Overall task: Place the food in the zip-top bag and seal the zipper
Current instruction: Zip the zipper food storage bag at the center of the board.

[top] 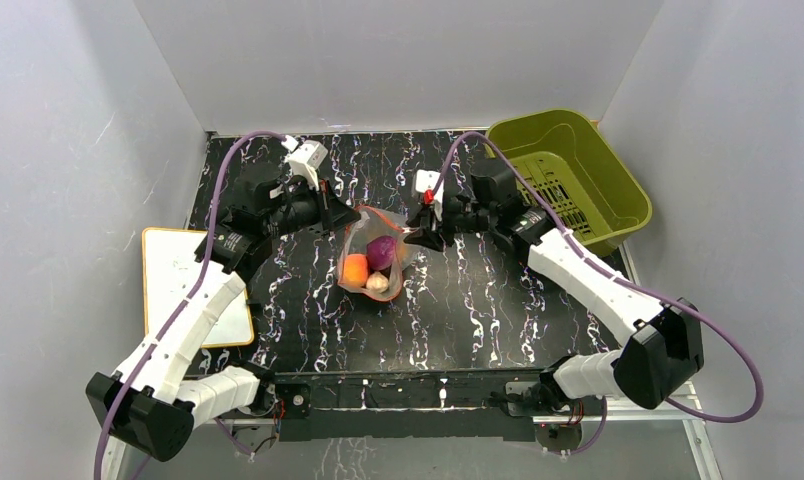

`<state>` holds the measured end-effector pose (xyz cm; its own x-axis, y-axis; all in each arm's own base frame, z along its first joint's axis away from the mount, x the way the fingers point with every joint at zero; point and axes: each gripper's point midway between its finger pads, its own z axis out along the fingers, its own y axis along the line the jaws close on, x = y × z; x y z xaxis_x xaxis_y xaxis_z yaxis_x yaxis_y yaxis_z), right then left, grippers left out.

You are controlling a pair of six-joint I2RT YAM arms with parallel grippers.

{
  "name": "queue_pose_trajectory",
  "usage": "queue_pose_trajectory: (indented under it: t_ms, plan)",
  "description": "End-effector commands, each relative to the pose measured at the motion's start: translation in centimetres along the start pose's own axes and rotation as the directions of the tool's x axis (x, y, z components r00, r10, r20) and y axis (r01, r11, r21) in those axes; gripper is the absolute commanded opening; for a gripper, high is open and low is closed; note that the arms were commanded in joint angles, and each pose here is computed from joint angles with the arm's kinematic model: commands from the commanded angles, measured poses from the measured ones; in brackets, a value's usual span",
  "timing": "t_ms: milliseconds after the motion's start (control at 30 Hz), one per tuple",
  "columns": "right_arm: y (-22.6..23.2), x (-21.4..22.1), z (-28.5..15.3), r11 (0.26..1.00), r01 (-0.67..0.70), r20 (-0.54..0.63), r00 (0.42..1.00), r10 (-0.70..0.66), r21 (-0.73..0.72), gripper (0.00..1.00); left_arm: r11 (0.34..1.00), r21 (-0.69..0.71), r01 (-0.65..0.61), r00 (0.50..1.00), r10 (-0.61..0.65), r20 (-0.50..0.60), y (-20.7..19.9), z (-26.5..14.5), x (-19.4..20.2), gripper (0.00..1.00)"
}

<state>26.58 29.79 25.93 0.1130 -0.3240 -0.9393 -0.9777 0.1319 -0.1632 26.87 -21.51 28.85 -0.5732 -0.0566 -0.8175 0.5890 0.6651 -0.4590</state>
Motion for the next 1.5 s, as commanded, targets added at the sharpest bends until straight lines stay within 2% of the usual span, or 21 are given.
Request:
queue_pose_trajectory:
  t_ms: [0, 133, 200, 333, 400, 467, 667, 767, 933, 1167, 1467]
  plan:
    - [0.0, -0.6, 0.4, 0.998, 0.066, 0.039, 0.997, -0.066, -0.017, 0.28, 0.998, 0.058, -0.022, 0.998, 0.019, 0.057, -1.6, -0.8, -1.2, 0.0]
    - [-0.3, -0.9, 0.4, 0.997, 0.076, 0.053, 0.996, -0.076, 0.004, 0.0, 0.998, 0.058, -0.014, 0.999, 0.011, 0.052, -1.5, -0.7, -1.0, 0.0]
    - [-0.2, -1.7, 0.3, 0.999, 0.048, 0.076, 0.996, -0.048, 0.0, 0.0, 0.998, 0.054, -0.032, 0.998, 0.029, 0.052, -1.5, -0.9, -1.1, 0.11]
    - [0.0, -2.8, 0.2, 0.999, -0.04, 0.086, 0.995, 0.041, -0.016, 0.0, 0.989, 0.101, -0.111, 0.992, 0.104, 0.073, -2.6, -1.3, -2.0, 0.44]
    - [0.0, -3.1, 0.3, 0.996, -0.081, 0.073, 0.994, 0.083, -0.027, 0.0, 0.967, 0.187, -0.174, 0.983, 0.158, 0.099, -4.2, -1.6, -2.6, 0.52]
    - [0.3, -2.8, 0.3, 0.99, -0.128, 0.034, 0.991, 0.13, -0.058, 0.0, 0.935, 0.265, -0.237, 0.97, 0.21, 0.126, -5.7, -1.8, -3.4, 0.56]
    - [1.2, -3.4, 0.1, 0.978, -0.173, -0.001, 0.985, 0.174, -0.12, 0.0, 0.845, 0.453, -0.284, 0.959, 0.241, 0.151, -8.5, -2.0, -3.1, 0.56]
    - [1.2, -3.5, 0.0, 0.98, -0.165, 0.01, 0.986, 0.167, -0.116, 0.0, 0.844, 0.452, -0.29, 0.957, 0.239, 0.167, -8.3, -1.7, -2.7, 0.54]
    - [1.3, -3.8, 0.4, 0.976, -0.164, 0.024, 0.985, 0.169, -0.143, 0.0, 0.829, 0.455, -0.325, 0.946, 0.277, 0.17, -7.7, -1.0, -2.3, 0.41]
    - [1.2, -4.8, 0.6, 0.974, -0.158, 0.065, 0.983, 0.17, -0.163, 0.0, 0.767, 0.504, -0.397, 0.917, 0.354, 0.184, -8.1, -0.3, -1.4, 0.38]
    - [1.5, -5.1, 0.6, 0.971, -0.157, 0.081, 0.982, 0.174, -0.181, 0.0, 0.731, 0.5, -0.464, 0.881, 0.438, 0.178, -8.2, 0.7, -0.1, 0.31]
